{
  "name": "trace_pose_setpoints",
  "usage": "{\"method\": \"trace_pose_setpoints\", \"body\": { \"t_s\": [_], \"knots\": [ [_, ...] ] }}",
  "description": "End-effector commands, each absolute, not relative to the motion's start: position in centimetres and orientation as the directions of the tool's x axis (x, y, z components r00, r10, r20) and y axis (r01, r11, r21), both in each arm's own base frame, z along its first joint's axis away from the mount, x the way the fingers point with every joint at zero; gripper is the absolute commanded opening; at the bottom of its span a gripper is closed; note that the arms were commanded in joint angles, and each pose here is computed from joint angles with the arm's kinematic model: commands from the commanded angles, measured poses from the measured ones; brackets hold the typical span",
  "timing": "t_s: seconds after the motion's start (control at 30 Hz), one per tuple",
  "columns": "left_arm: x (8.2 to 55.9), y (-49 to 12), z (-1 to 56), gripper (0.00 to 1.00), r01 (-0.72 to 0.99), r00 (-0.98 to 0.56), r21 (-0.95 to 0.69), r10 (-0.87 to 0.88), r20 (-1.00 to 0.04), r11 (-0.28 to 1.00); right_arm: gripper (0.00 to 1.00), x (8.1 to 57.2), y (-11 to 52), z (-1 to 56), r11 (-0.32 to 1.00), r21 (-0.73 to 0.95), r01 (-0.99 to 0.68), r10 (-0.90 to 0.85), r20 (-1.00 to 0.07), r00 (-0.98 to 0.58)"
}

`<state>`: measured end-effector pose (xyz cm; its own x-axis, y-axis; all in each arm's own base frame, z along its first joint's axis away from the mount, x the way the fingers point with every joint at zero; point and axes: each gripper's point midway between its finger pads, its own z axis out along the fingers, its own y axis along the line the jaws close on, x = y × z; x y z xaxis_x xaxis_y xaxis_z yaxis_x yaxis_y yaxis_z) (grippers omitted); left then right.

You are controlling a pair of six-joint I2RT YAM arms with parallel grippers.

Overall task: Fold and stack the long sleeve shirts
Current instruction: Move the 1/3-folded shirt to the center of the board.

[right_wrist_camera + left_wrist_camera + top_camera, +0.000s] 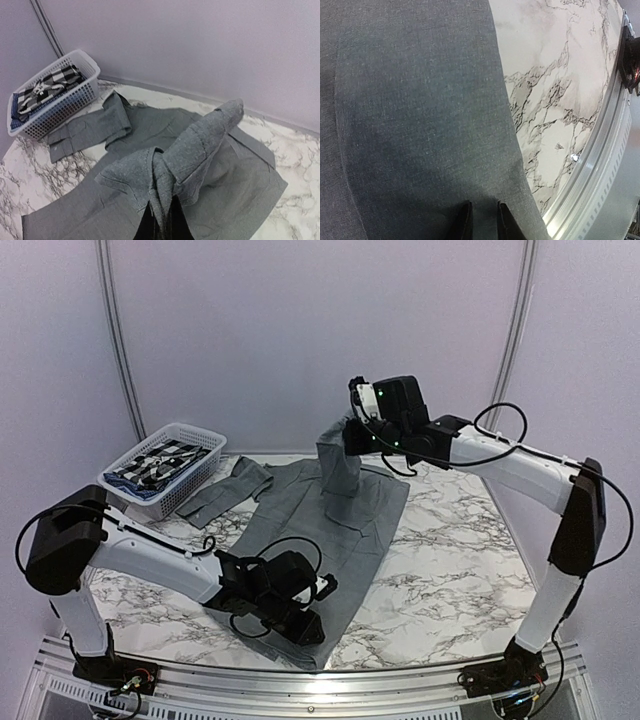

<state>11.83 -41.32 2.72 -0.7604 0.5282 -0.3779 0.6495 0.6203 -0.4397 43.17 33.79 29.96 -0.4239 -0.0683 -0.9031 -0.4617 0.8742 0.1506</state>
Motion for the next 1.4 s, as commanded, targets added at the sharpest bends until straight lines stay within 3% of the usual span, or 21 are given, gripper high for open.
{"method": "trace_pose_setpoints", "body": {
  "t_s": [0.0,0.23,0.57,0.97,1.37],
  "knots": [
    [10.7,-41.6,1.7,0.17,0.662,-0.746,-0.454,0.582,-0.323,0.596,0.0,41.0,30.3,25.9,0.927,0.183,-0.326,-0.015,-0.853,-0.521],
    [10.9,-42.0,0.3,0.16,0.657,-0.75,-0.439,0.592,-0.295,0.613,0.0,38.7,26.8,16.1,0.969,0.186,-0.162,0.028,-0.737,-0.676],
    [12.7,-43.8,-0.6,0.16,0.643,-0.764,-0.42,0.572,-0.299,0.64,0.0,40.0,22.0,6.1,0.976,0.219,-0.004,0.13,-0.594,-0.794],
    [16.0,-49.4,1.1,0.17,0.661,-0.749,-0.454,0.553,-0.364,0.597,0.0,44.7,19.3,4.9,0.983,0.18,0.042,0.143,-0.594,-0.791],
    [17.8,-49.7,7.2,0.24,0.687,-0.724,-0.43,0.497,-0.478,0.586,0.0,45.4,20.0,10.1,0.98,0.197,-0.005,0.126,-0.65,-0.75]
  ]
}}
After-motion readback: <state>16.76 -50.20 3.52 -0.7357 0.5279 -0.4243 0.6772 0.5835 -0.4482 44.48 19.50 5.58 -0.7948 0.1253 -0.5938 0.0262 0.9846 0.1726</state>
